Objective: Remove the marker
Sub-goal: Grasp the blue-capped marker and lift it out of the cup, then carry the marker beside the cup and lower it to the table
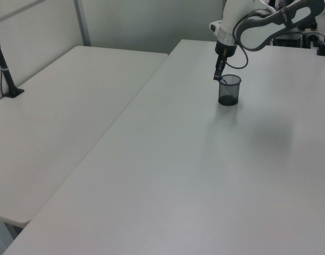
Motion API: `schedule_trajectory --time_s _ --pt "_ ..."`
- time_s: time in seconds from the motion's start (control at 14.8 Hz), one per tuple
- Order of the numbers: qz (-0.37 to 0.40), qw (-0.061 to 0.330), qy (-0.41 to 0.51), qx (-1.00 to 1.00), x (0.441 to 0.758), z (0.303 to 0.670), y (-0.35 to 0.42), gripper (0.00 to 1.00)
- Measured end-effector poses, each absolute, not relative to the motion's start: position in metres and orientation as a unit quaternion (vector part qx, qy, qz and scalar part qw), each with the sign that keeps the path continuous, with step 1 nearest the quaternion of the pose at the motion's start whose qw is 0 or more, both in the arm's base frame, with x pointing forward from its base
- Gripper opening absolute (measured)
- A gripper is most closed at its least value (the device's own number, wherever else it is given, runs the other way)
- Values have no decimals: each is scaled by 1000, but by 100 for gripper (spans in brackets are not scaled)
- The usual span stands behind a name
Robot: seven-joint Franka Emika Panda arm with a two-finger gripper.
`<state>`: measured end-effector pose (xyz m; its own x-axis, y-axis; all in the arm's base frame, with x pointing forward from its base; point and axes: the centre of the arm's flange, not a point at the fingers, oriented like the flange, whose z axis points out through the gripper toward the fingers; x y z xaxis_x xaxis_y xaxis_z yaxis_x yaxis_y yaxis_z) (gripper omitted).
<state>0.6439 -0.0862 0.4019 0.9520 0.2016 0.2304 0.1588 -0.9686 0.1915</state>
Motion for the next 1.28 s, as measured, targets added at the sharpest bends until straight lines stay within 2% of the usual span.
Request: schedule_trajectory --time_s 0.2,0.41,0.68,1.01,1.15,1.28 --pt "128 86 90 984 644 405 -88 18" --pt "142 90 85 982 642 424 -91 18" --pt "178 93 65 977 631 477 -104 18" --pt "234 68 30 970 605 560 -107 18" --pt "225 56 28 972 596 579 -99 18" --pt "197 38 32 979 592 581 -86 18"
